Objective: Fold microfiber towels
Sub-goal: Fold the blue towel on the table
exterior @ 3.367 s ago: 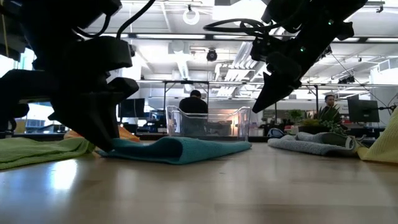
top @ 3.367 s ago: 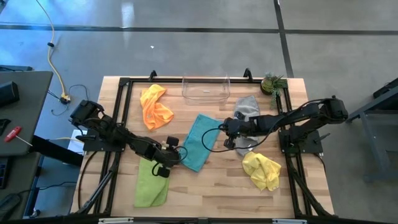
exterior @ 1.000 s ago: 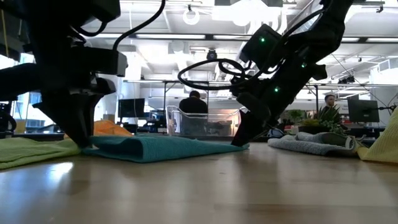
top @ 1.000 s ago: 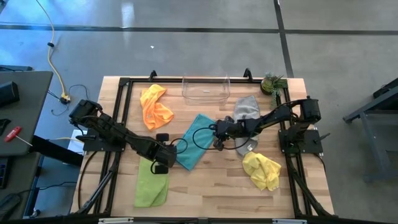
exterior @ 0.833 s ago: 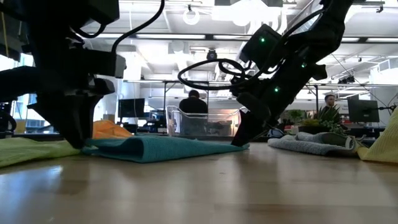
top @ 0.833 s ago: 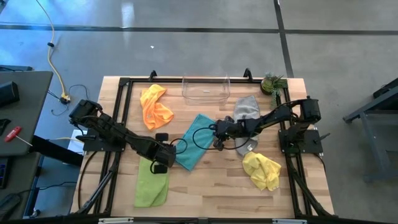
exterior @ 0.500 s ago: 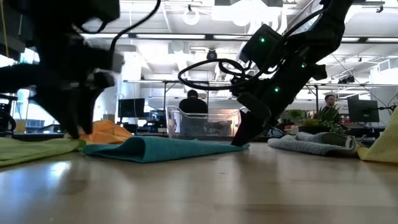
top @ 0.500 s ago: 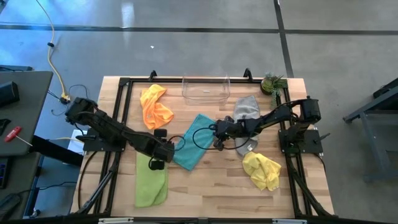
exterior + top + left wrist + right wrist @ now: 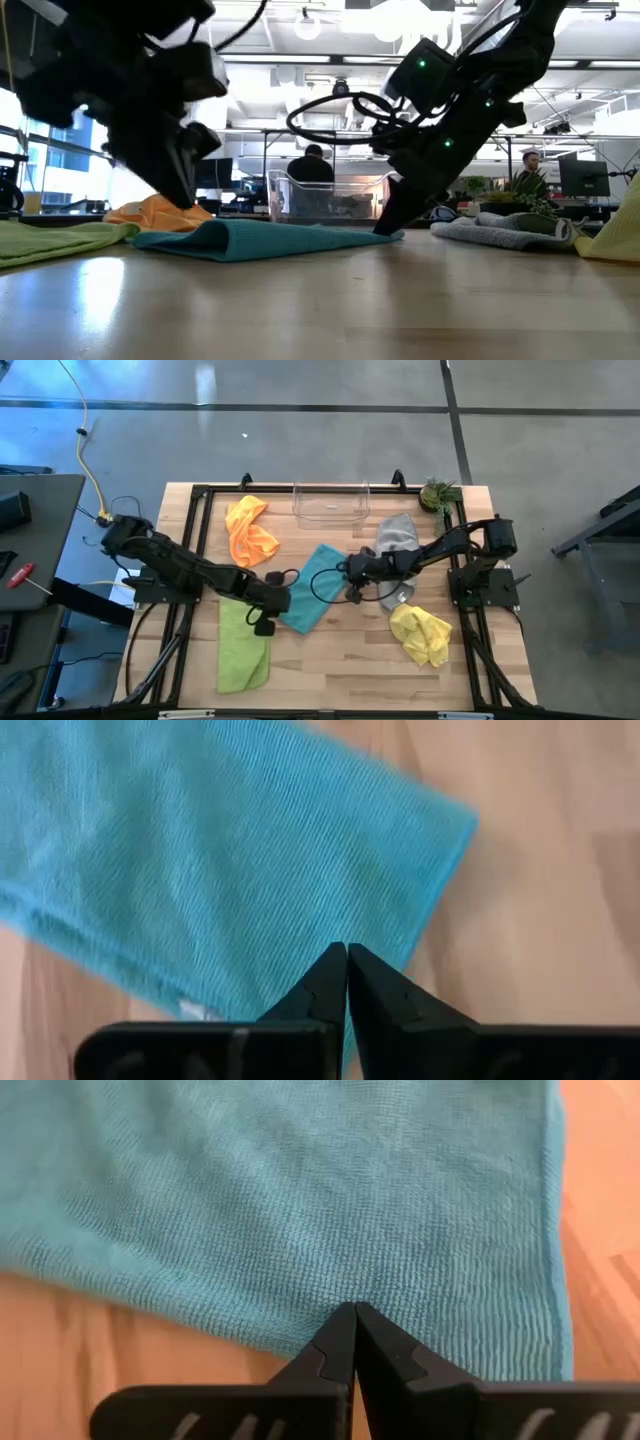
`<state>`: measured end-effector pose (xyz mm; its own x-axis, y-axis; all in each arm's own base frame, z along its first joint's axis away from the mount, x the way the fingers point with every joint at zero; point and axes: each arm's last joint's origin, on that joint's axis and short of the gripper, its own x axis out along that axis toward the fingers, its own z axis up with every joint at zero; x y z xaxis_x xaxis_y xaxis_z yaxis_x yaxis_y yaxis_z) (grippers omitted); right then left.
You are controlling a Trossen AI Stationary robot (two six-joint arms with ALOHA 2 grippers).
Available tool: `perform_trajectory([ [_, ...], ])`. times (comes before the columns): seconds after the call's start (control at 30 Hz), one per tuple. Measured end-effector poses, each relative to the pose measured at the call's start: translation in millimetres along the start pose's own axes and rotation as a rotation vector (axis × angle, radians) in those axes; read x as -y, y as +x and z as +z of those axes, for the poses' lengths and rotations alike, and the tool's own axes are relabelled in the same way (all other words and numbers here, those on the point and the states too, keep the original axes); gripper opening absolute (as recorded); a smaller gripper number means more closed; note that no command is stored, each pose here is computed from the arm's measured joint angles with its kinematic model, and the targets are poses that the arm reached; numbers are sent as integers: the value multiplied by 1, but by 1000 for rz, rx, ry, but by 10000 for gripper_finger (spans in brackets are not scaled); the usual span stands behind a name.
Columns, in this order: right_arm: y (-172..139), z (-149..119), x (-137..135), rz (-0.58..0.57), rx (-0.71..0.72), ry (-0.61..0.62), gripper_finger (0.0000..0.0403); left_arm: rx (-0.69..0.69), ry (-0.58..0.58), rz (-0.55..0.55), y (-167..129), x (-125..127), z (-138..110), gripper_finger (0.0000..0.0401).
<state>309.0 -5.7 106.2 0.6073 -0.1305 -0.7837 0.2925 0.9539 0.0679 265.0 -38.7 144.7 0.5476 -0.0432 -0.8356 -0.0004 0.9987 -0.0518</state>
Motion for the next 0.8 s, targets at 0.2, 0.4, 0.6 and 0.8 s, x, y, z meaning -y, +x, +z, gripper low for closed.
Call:
perform_trajectory([
  [0.2,-10,-1,0,33,-43,-47,0,-51,19,29,17,-1,-5,3],
  [0.4,-15,-2,1,32,-76,-77,0,-76,22,8,21,1,-9,1],
  [0.6,-15,-2,1,22,-75,-123,1,-73,15,-72,20,16,-10,0],
  [0.8,-27,3,1,26,-46,-126,28,-36,26,-109,13,28,-3,0],
])
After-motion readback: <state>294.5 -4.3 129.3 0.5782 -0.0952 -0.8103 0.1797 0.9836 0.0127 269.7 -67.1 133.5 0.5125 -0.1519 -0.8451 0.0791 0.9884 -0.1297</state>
